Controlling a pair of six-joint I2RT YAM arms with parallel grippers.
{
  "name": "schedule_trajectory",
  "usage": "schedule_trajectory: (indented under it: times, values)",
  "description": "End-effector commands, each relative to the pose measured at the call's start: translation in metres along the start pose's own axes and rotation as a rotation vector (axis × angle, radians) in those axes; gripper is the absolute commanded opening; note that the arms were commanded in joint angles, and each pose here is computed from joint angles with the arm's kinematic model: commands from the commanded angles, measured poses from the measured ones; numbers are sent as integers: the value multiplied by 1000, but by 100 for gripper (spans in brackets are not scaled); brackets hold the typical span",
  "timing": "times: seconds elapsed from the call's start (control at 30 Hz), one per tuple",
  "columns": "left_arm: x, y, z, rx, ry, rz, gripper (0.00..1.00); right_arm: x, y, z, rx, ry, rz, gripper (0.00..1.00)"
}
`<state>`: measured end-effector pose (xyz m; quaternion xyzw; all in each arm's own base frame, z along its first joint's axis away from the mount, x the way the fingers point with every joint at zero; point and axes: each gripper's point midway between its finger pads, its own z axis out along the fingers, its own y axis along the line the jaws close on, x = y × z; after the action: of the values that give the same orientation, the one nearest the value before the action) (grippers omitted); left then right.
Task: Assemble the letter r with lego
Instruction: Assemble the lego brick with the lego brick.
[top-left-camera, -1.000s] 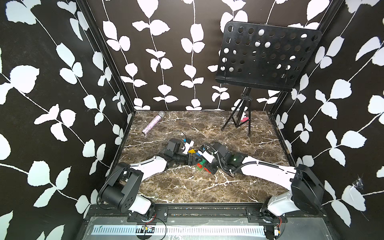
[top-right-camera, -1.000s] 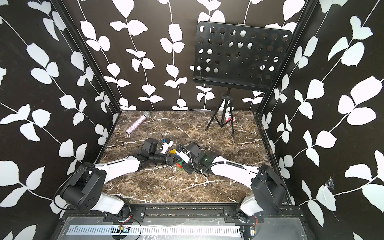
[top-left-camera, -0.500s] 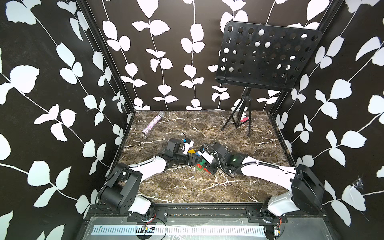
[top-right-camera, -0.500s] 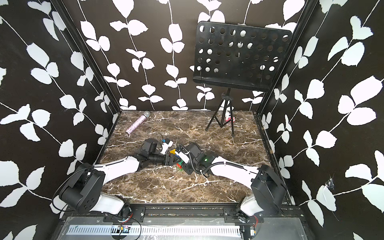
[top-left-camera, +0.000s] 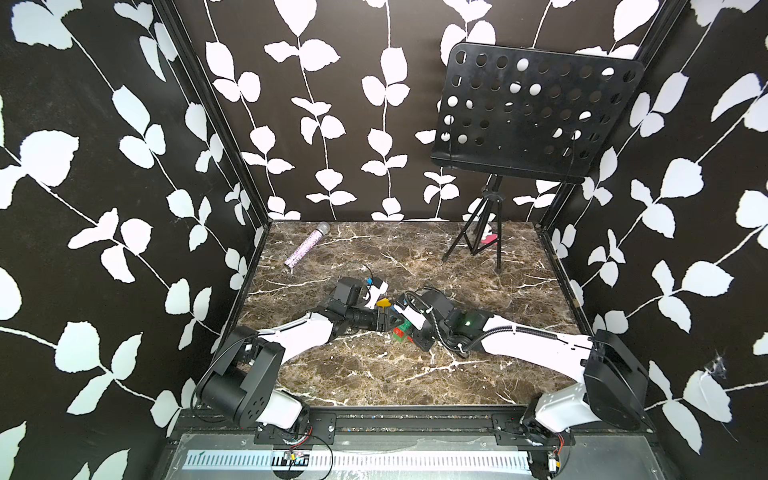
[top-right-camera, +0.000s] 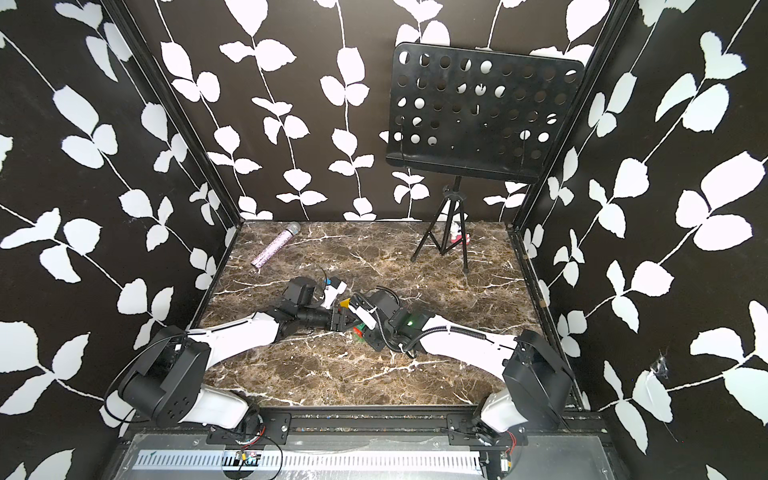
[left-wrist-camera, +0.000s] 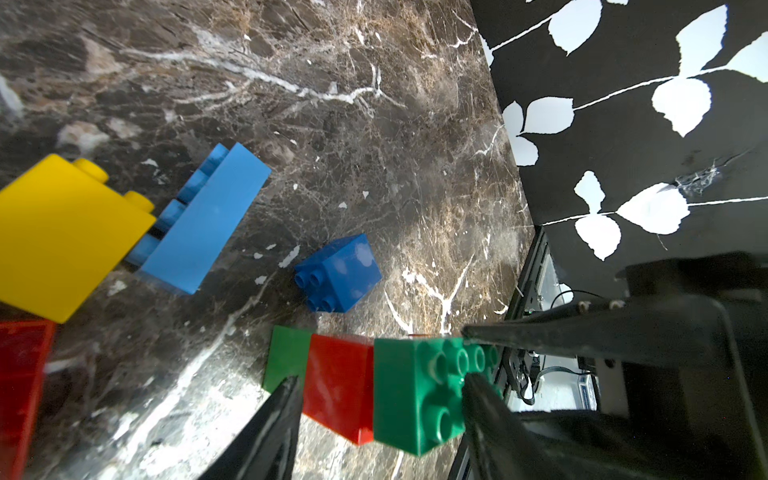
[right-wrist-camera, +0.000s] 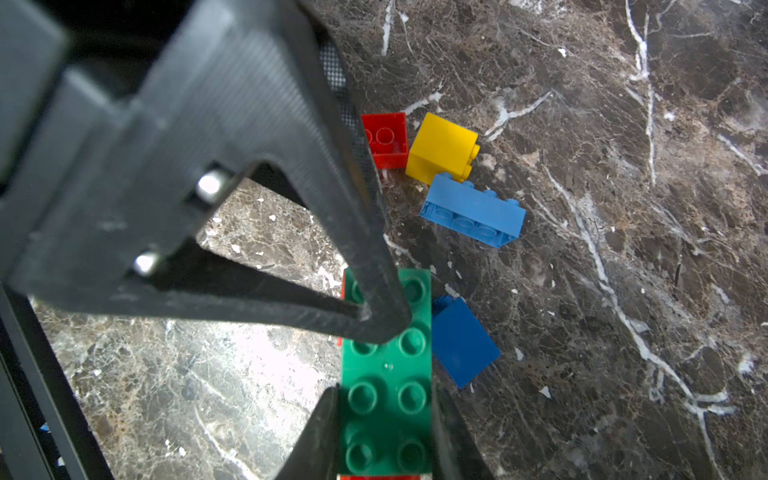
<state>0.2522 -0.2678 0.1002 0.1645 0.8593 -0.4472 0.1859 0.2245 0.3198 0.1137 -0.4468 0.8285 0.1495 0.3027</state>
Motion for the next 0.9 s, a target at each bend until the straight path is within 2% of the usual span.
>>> schedule_trajectory:
  times: [0.0,0.23,0.37,0.67,0.77,0.87]
  values:
    - [8,19,1,-77,1,-22,63,20,15,-2,-48,64,-21,23]
    - [8,20,0,-81,-2,-20,65,16,14,-8,-45,27,3,22]
    - [7,20,2,-77,3,-18,65,20,9,-3,-15,77,18,21]
    - [8,20,3,-73,8,-20,64,40,14,8,-39,162,57,21]
    - [11,21,2,-76,10,-19,62,49,14,9,-37,182,63,21]
    - [15,22,3,-71,19,-22,52,57,14,10,-35,211,67,20]
